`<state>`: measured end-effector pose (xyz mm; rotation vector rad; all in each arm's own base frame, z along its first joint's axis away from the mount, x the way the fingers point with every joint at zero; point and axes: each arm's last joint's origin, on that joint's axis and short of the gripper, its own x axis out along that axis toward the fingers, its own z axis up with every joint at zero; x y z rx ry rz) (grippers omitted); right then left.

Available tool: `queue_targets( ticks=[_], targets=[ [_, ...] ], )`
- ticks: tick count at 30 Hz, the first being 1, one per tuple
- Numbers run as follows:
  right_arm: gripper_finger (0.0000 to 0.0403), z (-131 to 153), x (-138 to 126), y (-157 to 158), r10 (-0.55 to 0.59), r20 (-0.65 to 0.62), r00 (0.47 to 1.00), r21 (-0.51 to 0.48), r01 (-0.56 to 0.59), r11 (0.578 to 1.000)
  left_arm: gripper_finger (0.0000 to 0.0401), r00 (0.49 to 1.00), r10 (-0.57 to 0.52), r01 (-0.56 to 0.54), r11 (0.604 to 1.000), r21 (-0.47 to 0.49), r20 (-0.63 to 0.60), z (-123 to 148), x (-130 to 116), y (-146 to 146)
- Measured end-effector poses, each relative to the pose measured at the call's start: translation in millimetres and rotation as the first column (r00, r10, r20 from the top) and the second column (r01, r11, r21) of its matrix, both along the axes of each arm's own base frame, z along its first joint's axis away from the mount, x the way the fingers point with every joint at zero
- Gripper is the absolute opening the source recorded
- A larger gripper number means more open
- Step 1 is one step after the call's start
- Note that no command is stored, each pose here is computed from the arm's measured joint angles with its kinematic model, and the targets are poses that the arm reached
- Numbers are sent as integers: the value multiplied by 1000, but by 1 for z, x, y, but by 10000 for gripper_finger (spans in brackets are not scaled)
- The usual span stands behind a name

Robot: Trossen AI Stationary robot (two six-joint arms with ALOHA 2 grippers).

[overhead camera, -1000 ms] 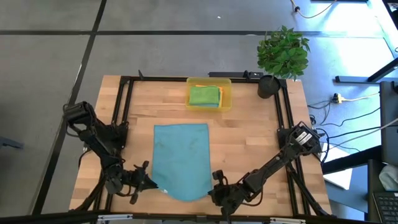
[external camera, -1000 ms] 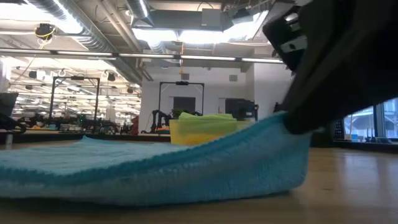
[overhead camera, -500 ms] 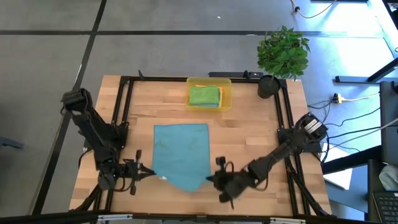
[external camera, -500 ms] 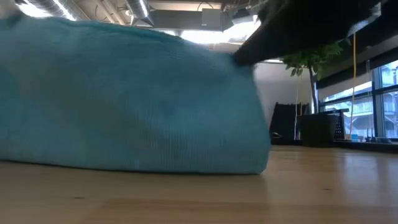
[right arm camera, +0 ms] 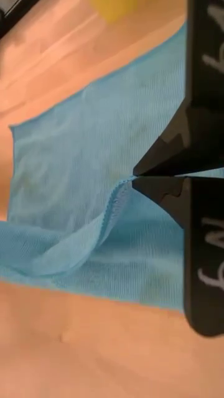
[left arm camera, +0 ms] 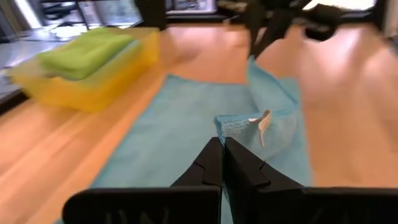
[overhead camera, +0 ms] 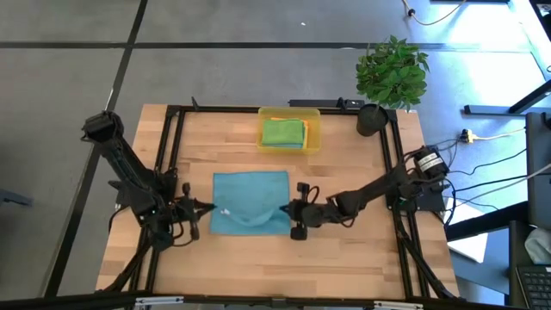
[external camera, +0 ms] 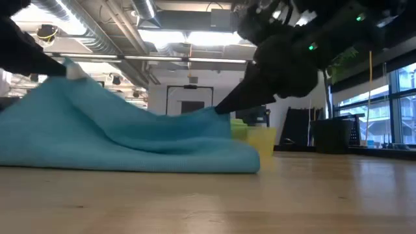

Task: Fold microfiber towels
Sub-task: Fold the blue microfiber cloth

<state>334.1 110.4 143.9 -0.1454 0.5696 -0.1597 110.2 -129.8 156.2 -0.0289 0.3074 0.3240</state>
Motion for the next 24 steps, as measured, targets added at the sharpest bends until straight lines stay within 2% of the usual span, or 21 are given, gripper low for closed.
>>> queue_targets(
  ticks=[7, 19, 24],
  targets=[
    [0, 0, 6, -22, -88, 6, 996, -18, 88, 996, 0, 990, 131, -128, 990, 61, -53, -5, 4, 22],
    [0, 1, 7, -32, -191, 27, 981, -40, 192, 981, 0, 959, 263, -249, 960, 131, -106, -8, 14, 42],
    [0, -1, 5, -35, -248, 15, 969, -85, 248, 965, 0, 943, 311, -291, 944, 157, -122, -9, 17, 50]
  ],
)
